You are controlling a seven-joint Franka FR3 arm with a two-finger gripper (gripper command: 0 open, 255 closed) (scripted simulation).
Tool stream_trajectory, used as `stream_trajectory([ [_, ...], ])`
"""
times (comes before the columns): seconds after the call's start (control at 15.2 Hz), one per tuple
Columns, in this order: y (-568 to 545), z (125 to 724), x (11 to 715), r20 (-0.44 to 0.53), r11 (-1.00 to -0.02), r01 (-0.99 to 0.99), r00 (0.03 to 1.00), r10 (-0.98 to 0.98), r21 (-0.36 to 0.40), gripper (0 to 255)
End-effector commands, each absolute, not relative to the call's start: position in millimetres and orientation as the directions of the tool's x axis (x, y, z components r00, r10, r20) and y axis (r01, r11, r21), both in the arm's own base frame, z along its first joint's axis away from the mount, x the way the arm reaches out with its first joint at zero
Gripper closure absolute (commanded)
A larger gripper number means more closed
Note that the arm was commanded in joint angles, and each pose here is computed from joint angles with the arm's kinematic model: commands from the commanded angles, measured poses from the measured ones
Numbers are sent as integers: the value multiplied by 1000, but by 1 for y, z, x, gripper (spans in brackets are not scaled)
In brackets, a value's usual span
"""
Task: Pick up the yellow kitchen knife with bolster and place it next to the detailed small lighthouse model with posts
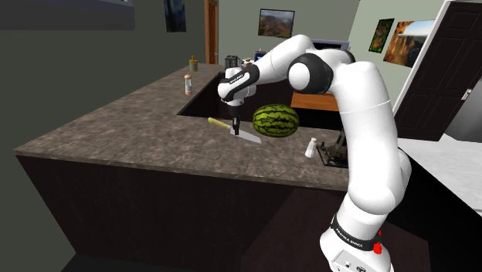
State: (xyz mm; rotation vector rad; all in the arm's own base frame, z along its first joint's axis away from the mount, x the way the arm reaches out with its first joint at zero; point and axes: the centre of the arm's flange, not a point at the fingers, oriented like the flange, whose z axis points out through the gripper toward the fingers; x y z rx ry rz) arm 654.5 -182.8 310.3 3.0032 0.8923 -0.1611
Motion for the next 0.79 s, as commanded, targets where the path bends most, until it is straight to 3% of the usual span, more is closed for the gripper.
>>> stream_trajectory([
  [0.0,-183,322,656,-100,-838,545,833,544,-25,255],
  [0.73,-183,380,656,-100,-838,545,833,544,-25,255],
])
